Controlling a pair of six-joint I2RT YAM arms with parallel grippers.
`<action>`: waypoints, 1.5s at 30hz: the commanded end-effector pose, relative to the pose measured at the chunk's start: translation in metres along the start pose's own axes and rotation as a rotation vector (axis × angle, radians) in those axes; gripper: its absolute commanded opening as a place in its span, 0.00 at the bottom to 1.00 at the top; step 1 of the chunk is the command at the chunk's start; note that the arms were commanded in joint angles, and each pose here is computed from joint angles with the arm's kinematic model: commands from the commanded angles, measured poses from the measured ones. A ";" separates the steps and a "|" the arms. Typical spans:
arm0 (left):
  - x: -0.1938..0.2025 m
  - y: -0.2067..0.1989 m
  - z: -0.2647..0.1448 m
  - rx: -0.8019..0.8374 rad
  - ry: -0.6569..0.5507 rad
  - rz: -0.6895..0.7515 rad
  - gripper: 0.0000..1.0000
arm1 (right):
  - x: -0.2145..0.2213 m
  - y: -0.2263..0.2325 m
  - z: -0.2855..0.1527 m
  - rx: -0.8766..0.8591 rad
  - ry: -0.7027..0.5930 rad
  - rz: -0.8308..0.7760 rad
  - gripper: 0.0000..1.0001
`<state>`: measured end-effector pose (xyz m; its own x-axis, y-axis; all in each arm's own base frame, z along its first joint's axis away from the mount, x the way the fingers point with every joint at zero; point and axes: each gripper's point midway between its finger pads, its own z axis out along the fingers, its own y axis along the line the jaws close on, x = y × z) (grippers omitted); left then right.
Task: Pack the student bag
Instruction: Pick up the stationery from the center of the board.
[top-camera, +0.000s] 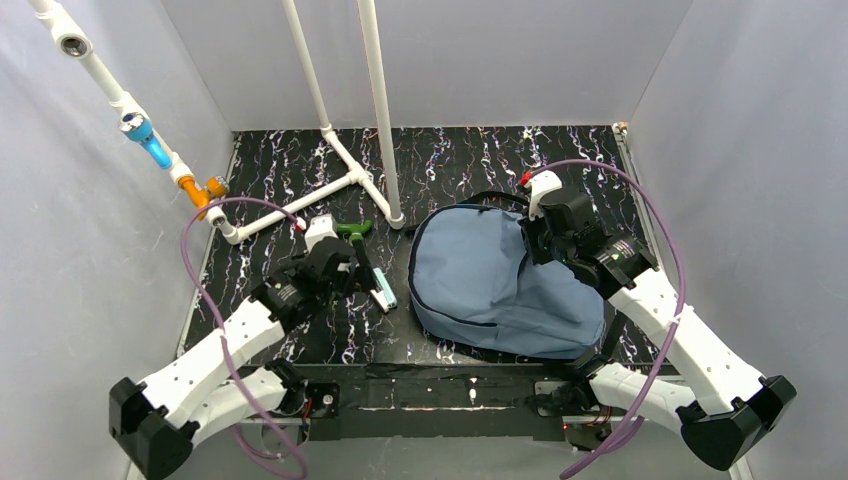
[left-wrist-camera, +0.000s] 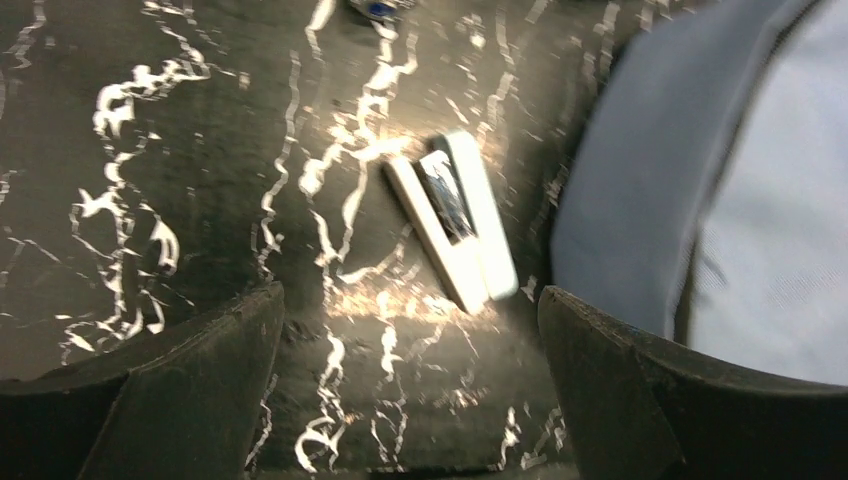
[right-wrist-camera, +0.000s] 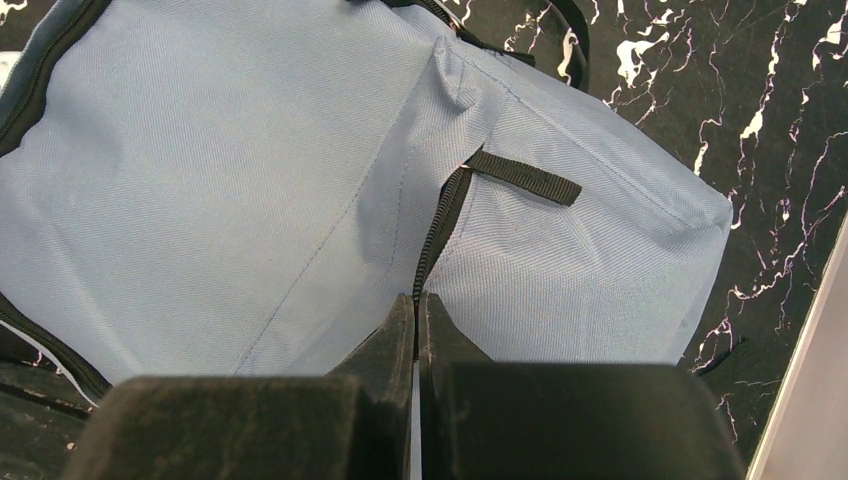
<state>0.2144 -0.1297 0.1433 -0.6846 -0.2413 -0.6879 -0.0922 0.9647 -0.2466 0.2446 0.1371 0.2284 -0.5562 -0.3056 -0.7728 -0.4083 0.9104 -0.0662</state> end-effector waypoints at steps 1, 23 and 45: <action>-0.021 0.009 0.024 -0.044 -0.023 -0.046 0.98 | -0.043 0.004 -0.016 -0.036 -0.147 0.019 0.01; 0.049 -0.009 0.109 -0.226 0.364 -0.164 0.98 | -0.043 0.005 -0.011 -0.037 -0.146 0.000 0.01; 0.019 0.006 0.070 -0.253 0.275 -0.131 0.14 | -0.047 0.004 -0.018 -0.042 -0.170 0.007 0.01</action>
<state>0.2570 -0.1454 0.0374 -0.8443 -0.3852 -0.3725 -0.3882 0.9189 -0.0702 0.2444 0.1390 0.2284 -0.5509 -0.3185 -0.7714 -0.4260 0.9021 -0.0682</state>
